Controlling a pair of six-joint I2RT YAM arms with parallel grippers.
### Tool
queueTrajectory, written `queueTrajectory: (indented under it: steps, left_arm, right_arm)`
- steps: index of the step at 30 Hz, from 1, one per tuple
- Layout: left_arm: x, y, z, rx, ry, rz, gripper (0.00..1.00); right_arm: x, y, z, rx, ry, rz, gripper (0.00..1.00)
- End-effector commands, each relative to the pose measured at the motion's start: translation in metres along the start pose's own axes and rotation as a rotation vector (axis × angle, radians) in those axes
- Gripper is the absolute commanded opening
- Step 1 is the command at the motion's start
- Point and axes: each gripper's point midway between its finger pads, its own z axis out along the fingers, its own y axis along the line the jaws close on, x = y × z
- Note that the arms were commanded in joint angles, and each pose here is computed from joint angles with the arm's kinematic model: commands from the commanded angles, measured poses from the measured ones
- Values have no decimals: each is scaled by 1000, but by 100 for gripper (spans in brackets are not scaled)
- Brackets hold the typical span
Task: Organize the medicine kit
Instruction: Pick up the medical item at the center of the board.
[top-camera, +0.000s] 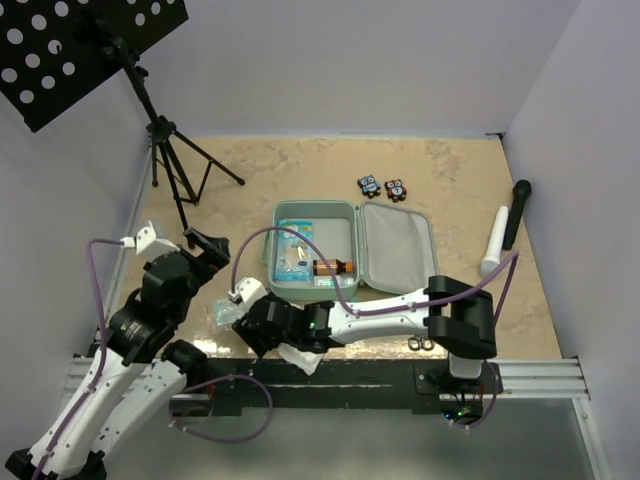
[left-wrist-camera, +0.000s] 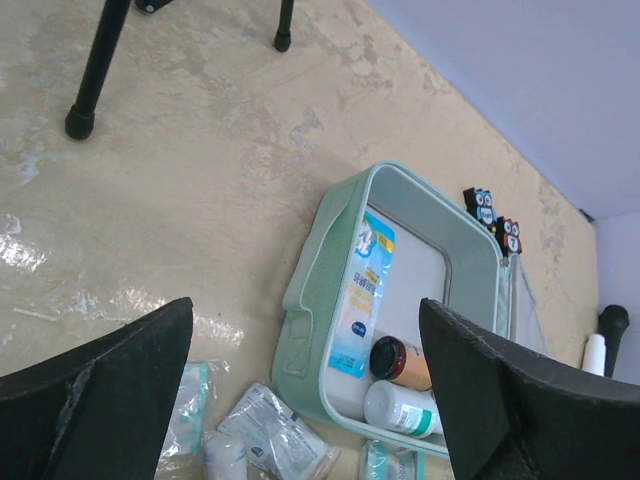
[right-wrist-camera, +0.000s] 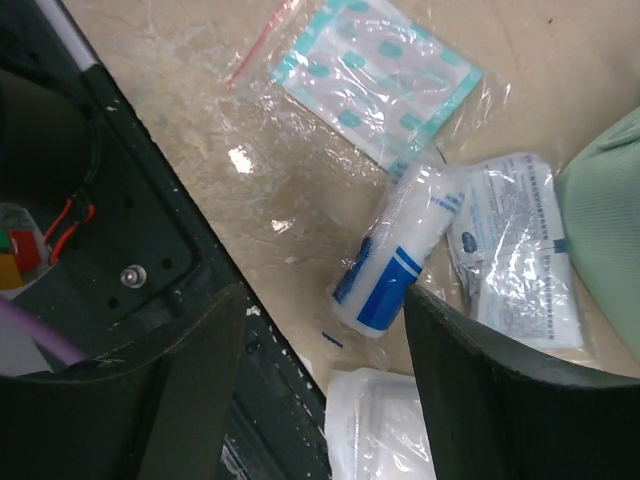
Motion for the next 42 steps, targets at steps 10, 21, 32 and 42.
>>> queueTrajectory:
  steps: [10,21,32,42]
  left_arm:
    - [-11,27,-16,-73,-63,-51,98]
    - [-3,32,-12,-78,-54,-67,98]
    - [13,35,-4,-75,-18,-64,97]
    - [19,24,5,-30,-4,-57,96]
  right_arm:
    - [10,-14,31,150,45,77,67]
    - [18,-21,30,183,45,93,53]
    - [-11,-24,2,186,-22,112,37]
    - [-113,-100,-111,377,-277,96,44]
